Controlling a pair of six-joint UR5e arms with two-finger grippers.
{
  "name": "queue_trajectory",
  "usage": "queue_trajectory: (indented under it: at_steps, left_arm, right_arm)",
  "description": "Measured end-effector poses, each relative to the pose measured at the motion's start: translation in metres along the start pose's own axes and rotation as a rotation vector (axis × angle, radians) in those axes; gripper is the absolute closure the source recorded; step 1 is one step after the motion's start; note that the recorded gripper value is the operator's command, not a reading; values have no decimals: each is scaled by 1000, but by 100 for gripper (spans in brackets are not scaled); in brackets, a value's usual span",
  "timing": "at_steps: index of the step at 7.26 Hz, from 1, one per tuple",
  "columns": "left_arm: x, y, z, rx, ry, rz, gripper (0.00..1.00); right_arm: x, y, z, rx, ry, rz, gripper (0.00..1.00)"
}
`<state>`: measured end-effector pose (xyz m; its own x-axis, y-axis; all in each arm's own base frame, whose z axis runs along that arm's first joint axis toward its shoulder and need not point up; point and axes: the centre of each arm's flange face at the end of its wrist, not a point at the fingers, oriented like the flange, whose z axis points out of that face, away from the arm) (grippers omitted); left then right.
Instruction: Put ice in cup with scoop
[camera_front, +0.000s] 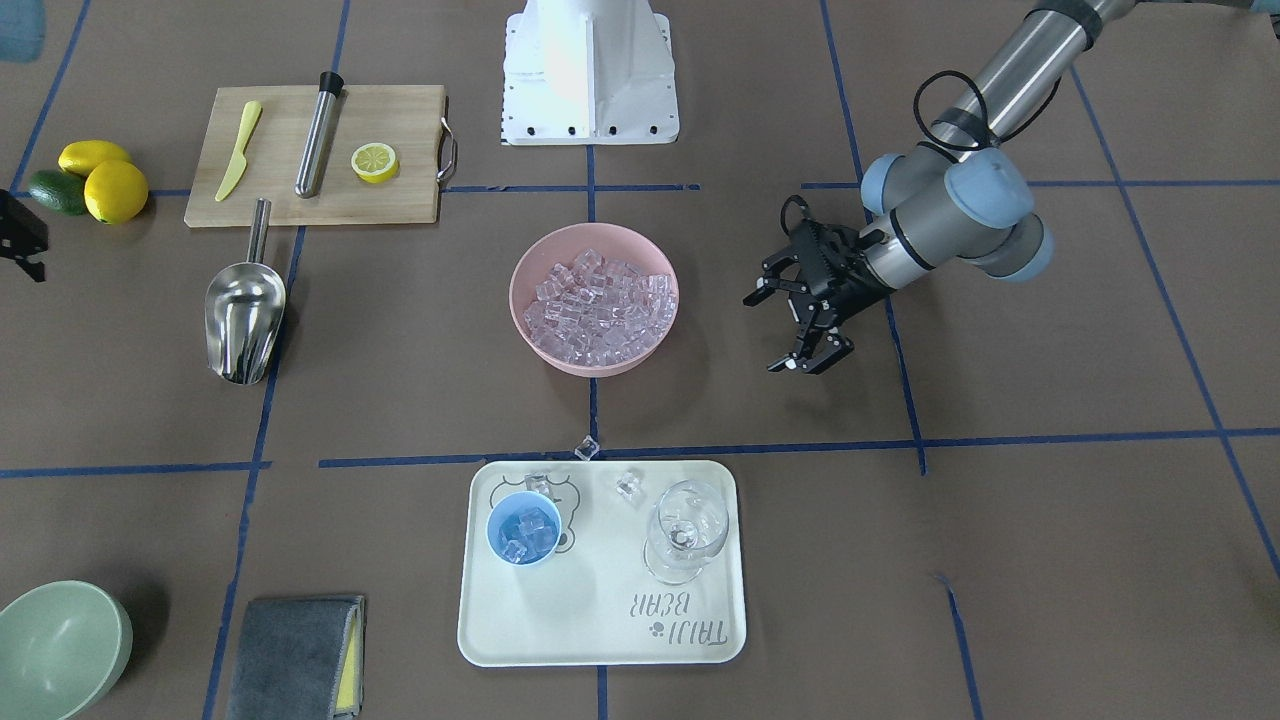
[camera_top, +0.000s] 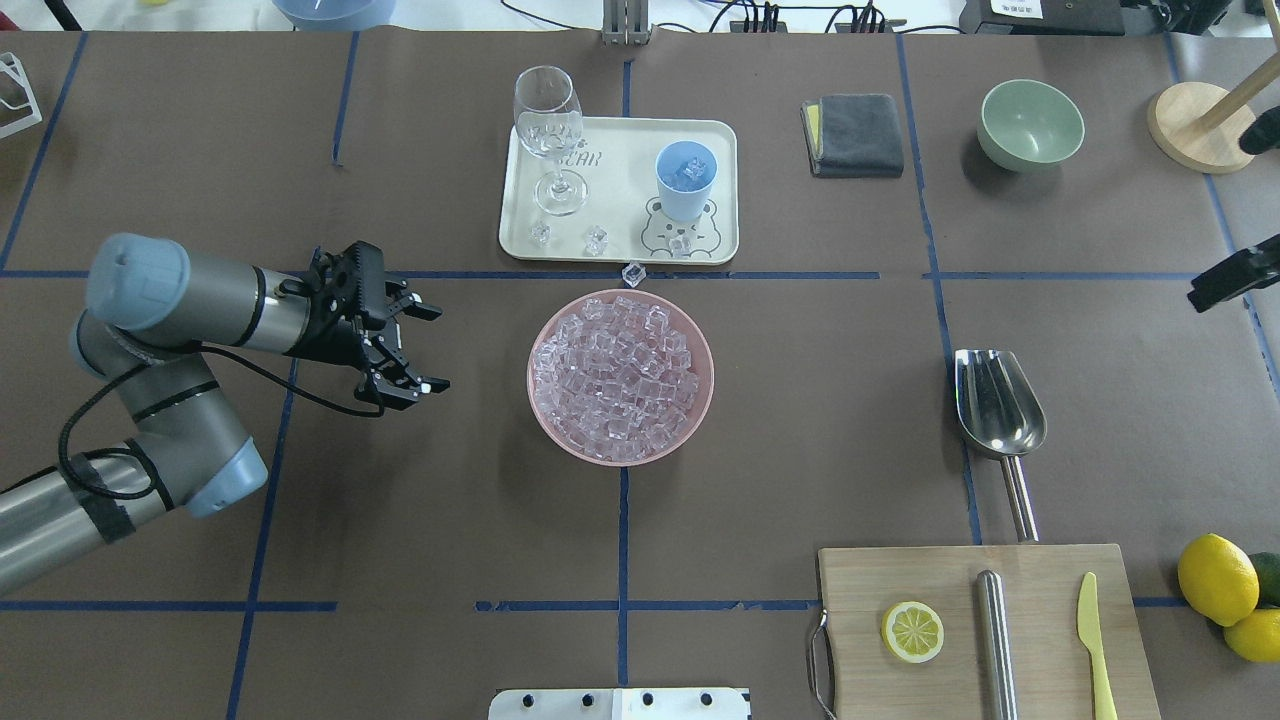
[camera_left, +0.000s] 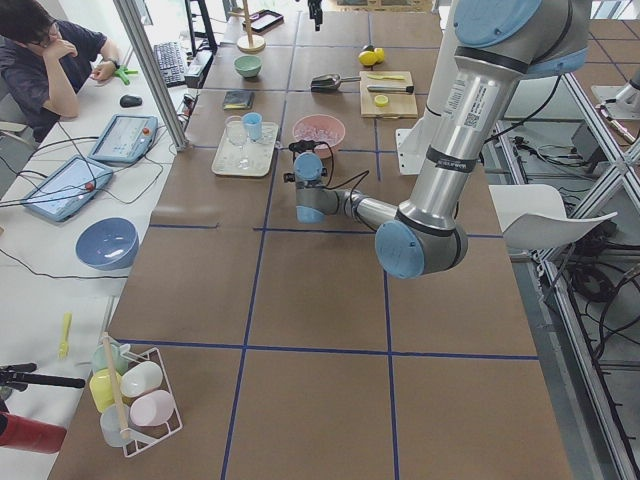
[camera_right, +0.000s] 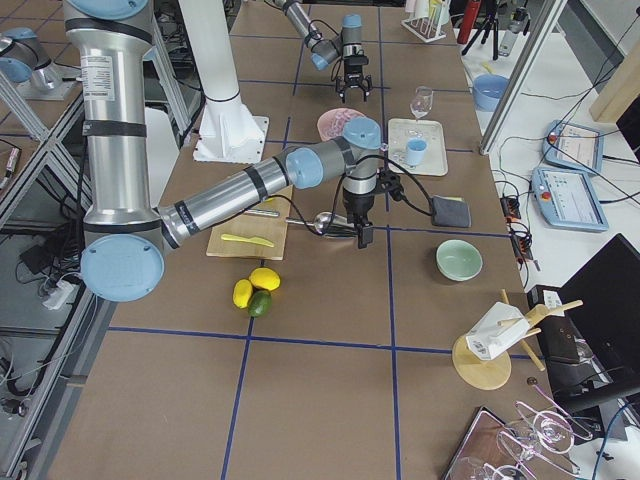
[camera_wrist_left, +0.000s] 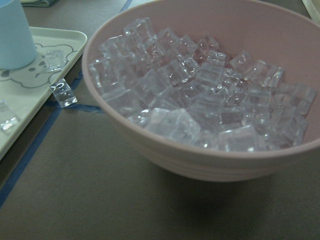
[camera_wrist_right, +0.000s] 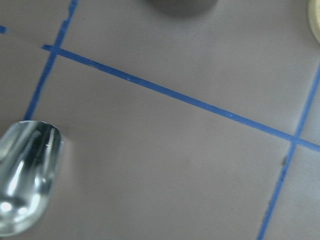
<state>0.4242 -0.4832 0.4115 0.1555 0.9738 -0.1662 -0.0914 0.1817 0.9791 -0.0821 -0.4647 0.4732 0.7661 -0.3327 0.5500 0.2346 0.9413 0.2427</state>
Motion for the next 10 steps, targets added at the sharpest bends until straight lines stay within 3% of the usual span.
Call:
queue_trajectory:
  at_steps: [2, 4, 5, 6, 8, 10]
  left_arm:
    - [-57, 37, -61, -70, -107, -76, 0]
    - [-110, 83, -128, -180, -231, -86, 0]
    - [-142, 102, -169, -268, -292, -76, 0]
    - [-174, 122, -217, -373, -346, -128, 0]
    - [-211, 161, -315, -488, -417, -351, 0]
    - [-224, 196, -401, -541, -464, -638, 0]
  right_arm:
    - [70, 47, -5, -11, 17, -24, 0]
    - [118, 86, 2, -28, -28, 7, 0]
    - [135, 104, 10, -37, -68, 41, 0]
    - [146, 117, 17, -45, -96, 74, 0]
    - [155, 127, 25, -57, -121, 105, 0]
    - [158, 129, 30, -64, -129, 115, 0]
